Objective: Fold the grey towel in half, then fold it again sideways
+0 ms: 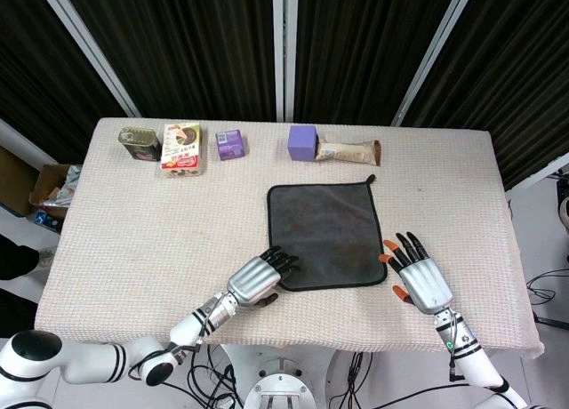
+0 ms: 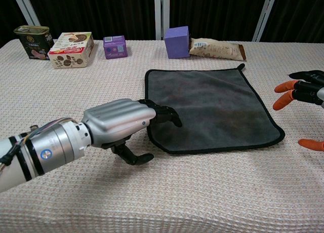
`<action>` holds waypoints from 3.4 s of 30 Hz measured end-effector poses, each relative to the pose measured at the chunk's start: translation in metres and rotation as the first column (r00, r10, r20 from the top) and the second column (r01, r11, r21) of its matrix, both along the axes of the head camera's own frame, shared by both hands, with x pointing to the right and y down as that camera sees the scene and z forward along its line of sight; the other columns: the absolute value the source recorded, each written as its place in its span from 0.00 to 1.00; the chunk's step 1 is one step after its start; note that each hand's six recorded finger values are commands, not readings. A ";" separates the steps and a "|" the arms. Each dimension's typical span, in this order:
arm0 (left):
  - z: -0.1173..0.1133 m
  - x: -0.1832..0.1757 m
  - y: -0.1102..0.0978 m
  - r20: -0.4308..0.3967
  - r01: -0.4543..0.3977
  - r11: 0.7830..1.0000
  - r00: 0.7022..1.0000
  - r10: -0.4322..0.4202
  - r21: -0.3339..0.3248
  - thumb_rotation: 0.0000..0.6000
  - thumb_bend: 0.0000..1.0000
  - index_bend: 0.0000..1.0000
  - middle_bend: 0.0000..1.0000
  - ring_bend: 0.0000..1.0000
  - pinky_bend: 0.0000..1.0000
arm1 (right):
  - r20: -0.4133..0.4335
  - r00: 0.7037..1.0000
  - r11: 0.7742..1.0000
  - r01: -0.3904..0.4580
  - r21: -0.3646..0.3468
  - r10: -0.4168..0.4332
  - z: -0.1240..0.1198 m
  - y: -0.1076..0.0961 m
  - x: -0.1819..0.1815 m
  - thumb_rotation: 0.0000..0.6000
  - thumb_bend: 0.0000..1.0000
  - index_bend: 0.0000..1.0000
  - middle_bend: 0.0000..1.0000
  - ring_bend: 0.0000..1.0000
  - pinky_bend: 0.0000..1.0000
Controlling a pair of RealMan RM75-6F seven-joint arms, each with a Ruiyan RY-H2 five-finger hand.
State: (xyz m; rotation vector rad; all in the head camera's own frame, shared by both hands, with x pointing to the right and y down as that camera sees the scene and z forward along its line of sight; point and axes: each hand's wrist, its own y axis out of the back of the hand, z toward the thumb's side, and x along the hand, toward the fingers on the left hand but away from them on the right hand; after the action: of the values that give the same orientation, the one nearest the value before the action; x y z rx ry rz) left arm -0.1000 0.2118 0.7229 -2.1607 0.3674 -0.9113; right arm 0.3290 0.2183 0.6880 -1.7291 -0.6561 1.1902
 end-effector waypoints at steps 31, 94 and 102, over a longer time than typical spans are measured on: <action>0.021 0.011 -0.006 -0.070 0.058 0.998 0.996 -0.059 -0.027 1.00 0.47 0.62 0.22 0.17 0.10 | -0.008 0.999 0.999 0.031 -0.011 -0.031 0.007 -0.005 -0.002 1.00 0.20 0.34 0.18 0.00 0.00; -0.007 -0.058 -0.019 -0.176 0.230 0.944 0.945 -0.274 -0.236 1.00 0.47 0.63 0.23 0.17 0.10 | 0.134 0.987 0.996 0.088 0.008 -0.088 0.008 -0.012 -0.074 1.00 0.39 0.77 0.32 0.00 0.00; 0.002 -0.049 -0.067 -0.144 0.282 0.927 0.935 -0.323 -0.249 1.00 0.47 0.63 0.22 0.17 0.10 | 0.124 0.992 1.000 -0.002 0.028 -0.001 0.016 -0.044 -0.084 1.00 0.39 0.77 0.32 0.00 0.00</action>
State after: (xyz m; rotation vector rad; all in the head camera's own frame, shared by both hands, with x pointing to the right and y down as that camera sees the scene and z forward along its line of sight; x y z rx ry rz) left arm -0.1487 0.1446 0.7248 -2.4497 0.7397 -0.9625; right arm 0.2448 0.1739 0.7036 -1.7898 -0.7442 1.0749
